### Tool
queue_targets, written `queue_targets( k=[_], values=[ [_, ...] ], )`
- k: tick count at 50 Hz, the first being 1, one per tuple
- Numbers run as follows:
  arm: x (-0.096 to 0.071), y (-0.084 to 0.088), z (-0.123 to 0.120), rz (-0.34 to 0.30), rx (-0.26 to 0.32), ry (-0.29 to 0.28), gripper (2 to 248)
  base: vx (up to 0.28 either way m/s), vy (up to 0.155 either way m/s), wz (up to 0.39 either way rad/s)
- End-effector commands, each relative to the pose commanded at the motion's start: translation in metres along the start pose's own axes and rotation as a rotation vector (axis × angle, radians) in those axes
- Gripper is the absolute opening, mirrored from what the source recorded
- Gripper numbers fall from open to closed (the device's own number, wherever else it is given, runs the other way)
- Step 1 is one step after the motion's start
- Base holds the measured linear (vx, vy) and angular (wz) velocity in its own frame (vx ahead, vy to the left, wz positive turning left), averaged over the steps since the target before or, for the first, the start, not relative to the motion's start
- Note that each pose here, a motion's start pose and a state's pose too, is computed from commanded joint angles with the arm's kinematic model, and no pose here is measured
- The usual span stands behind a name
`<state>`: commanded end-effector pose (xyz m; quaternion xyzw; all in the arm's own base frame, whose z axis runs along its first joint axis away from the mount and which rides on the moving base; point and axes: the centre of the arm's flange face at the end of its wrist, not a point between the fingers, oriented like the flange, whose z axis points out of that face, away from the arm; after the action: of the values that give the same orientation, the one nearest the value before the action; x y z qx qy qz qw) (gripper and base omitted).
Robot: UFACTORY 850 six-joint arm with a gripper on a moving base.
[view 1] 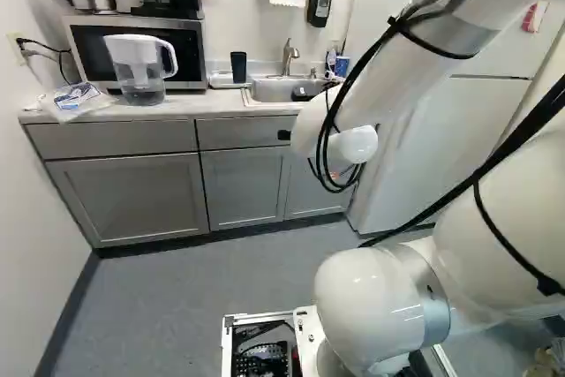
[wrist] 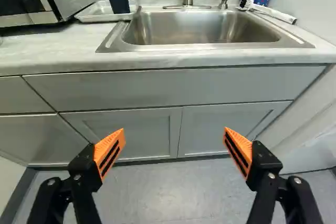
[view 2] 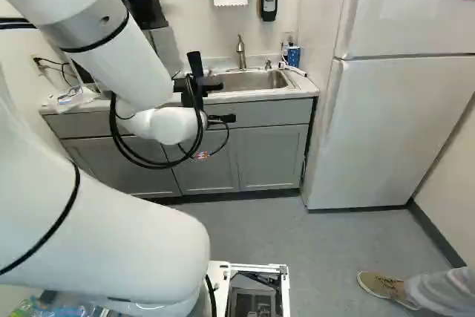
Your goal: Rinse the cup and place it in the tray
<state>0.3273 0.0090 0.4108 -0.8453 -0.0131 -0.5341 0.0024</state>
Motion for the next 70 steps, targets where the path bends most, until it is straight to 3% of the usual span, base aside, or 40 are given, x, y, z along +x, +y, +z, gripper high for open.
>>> queue_targets(
  k=[37, 70],
  values=[
    [-0.051, 0.006, -0.024, 0.014, -0.016, 0.088, 247, 0.000, 0.000, 0.000],
    [-0.065, 0.007, -0.032, 0.019, -0.019, 0.112, 247, 0.000, 0.000, 0.000]
  ],
)
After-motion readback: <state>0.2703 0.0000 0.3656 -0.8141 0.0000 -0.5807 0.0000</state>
